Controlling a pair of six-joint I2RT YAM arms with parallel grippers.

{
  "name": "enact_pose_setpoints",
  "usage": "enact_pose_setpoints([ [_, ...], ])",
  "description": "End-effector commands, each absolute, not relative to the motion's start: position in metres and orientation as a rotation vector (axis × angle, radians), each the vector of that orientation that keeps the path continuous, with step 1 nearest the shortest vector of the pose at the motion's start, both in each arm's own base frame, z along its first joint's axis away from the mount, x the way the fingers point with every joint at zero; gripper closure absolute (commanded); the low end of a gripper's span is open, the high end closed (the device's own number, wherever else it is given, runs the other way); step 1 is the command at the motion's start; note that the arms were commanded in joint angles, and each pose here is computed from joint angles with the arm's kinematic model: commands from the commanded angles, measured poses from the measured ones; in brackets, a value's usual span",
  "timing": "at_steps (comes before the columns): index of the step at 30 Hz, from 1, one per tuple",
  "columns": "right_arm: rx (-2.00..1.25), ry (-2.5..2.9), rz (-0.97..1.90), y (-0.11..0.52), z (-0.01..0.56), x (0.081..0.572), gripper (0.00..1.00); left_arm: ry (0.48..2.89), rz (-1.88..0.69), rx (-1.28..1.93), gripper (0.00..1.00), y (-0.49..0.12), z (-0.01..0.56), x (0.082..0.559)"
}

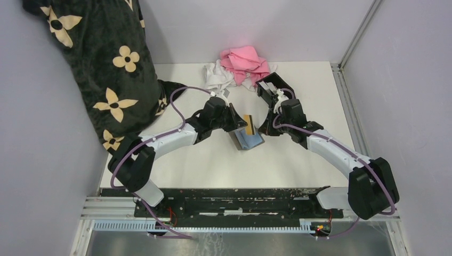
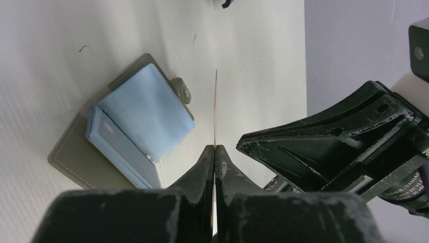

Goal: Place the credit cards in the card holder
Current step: Pick up the credit card from the storage box, then insert the credit card into the card holder.

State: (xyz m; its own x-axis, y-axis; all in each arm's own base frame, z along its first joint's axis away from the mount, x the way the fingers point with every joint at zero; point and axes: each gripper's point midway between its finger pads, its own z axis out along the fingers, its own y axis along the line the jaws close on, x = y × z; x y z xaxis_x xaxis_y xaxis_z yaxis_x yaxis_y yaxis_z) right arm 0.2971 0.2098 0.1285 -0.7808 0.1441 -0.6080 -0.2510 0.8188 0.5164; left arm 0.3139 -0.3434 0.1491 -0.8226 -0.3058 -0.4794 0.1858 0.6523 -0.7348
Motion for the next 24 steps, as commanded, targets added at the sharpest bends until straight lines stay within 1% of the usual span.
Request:
enact_pose_setpoints([
  [1,-0.071,2.298,0.725,0.207,0.125,0.308,0.99,2.242,-1.03,-0.28,0.97,-0.34,0.141,0.326],
  [10,-0.075,2.335,0.691,0.207,0.105,0.31,0.99,2.291,-0.857,-0.403,0.97,-0.329,0.102,0.323],
  [24,-0.107,2.399,0.67,0.217,0.072,0.311,0.99,2.311,-0.794,-0.428,0.97,-0.313,0.082,0.309],
])
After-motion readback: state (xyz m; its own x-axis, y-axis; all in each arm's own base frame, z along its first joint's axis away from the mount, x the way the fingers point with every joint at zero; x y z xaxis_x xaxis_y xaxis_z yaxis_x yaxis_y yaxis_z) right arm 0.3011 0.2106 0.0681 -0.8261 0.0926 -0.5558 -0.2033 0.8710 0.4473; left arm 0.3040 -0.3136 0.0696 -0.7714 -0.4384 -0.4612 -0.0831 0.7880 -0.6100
